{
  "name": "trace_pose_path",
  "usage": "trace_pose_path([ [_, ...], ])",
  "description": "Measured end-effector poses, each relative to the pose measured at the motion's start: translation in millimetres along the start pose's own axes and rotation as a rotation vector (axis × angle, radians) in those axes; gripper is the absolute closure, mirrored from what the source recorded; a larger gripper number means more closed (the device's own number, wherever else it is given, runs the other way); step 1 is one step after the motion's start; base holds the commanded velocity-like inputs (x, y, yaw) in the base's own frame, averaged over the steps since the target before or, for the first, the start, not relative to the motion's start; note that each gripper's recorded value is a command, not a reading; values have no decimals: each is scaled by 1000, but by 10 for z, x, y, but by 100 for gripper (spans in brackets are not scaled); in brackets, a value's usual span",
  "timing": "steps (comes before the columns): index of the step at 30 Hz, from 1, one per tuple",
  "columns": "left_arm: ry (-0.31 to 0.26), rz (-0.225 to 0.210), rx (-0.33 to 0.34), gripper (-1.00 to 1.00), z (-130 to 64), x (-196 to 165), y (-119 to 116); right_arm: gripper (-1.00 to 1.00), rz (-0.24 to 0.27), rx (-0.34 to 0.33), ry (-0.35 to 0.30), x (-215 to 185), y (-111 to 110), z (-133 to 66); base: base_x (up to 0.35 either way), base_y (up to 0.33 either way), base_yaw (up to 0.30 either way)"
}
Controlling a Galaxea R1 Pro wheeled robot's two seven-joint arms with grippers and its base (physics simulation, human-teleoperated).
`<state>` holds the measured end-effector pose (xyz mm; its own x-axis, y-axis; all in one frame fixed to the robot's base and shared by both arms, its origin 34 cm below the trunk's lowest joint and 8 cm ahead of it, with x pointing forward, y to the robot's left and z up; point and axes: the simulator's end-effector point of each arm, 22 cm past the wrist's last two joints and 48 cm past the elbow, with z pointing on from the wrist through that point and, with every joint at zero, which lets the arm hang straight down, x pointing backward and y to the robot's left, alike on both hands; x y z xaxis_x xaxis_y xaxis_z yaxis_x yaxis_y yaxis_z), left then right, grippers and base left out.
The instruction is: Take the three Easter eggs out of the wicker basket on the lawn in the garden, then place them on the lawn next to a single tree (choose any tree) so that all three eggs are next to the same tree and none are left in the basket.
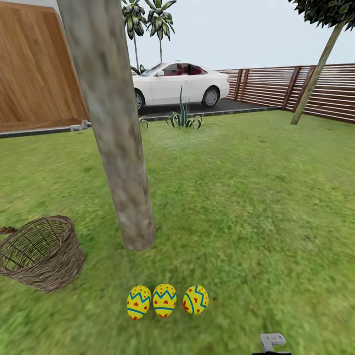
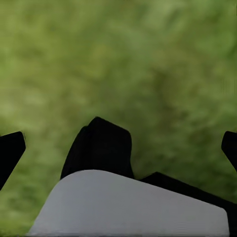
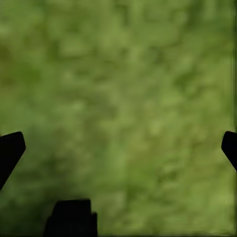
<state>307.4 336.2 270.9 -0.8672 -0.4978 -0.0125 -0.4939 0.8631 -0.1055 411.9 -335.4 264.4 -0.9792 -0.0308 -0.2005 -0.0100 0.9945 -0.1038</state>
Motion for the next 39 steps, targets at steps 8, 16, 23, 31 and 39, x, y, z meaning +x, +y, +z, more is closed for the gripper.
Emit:
trace_pose_path([
  [8, 11, 1, -32, -100, -147, 14, 44, -100, 3, 5, 16, -9, -20, -135, 0, 0, 0],
  [16, 21, 2, -39, -100, -294, 19, 40, -100, 1, 5, 37, 21, -36, -269, 0, 0, 0],
  [23, 55, -4, -81, -100, -404, 144, 184, -100, -4, 10, 63, 172, -61, -382, 0, 0, 0],
  [31, 77, -8, -102, -100, -538, 224, 229, -100, -11, 10, 89, 299, -78, -517, 0, 0, 0],
  [39, 90, -4, -174, -100, -699, 254, 368, -100, -14, 9, 111, 378, -86, -653, 0, 0, 0],
])
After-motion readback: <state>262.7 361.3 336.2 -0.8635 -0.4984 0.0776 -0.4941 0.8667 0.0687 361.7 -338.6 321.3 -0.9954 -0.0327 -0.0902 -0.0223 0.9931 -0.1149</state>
